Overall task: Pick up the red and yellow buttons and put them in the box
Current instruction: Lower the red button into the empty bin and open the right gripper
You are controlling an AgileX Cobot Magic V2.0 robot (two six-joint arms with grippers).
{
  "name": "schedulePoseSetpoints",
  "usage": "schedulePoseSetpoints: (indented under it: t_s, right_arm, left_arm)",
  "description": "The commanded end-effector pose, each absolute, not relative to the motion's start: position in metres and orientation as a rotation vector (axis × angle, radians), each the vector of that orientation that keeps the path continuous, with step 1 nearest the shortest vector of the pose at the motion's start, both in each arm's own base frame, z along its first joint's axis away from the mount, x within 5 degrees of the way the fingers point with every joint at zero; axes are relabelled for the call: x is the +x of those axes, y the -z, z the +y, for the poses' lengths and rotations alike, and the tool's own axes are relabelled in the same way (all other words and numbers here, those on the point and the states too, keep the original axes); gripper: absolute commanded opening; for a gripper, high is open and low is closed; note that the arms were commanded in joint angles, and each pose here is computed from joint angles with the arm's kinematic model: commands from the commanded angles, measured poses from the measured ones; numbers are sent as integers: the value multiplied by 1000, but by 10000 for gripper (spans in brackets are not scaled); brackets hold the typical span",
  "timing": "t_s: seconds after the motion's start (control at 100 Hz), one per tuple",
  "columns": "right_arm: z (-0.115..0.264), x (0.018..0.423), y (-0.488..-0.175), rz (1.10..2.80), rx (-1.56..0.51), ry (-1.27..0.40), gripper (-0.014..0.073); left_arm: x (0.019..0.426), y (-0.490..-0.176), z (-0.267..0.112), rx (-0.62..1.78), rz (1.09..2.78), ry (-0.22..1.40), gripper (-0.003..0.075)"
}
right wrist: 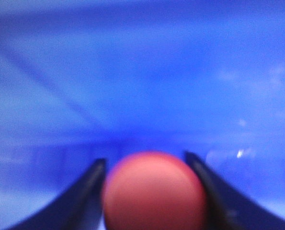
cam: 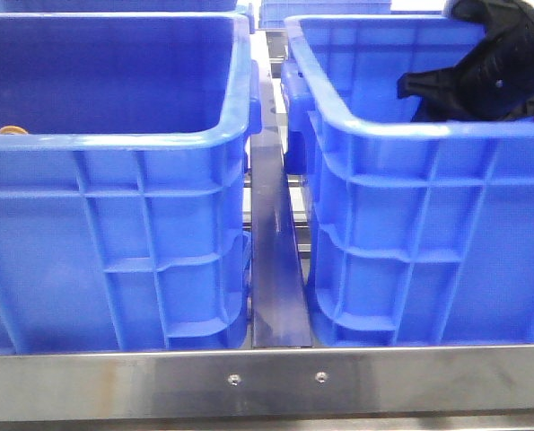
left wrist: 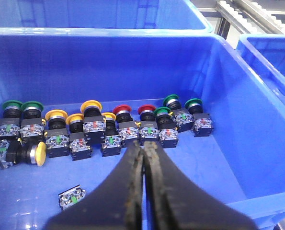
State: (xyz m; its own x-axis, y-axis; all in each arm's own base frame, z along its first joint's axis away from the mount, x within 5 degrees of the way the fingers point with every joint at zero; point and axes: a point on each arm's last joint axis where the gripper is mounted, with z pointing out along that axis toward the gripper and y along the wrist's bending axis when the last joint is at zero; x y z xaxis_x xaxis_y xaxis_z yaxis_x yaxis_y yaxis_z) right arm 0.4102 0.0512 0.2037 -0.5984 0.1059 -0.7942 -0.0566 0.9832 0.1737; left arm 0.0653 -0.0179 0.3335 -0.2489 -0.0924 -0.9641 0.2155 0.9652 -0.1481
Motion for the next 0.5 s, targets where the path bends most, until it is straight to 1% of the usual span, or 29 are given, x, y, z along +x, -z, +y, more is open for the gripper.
schedulePoseSetpoints:
  t_s: [0.0, 0.24, 0.49]
  right_arm:
    - [53, 409, -226, 2148, 10, -248, 468]
    - [52, 404, -244, 2101, 12, -244, 468]
    - [51, 391, -281, 2013, 3, -257, 468]
  left_arm:
    - [66, -348, -18, 69, 1707, 310, -19]
    - [66, -348, -18, 69, 1707, 310, -19]
    - [66, -348, -18, 69, 1707, 310, -19]
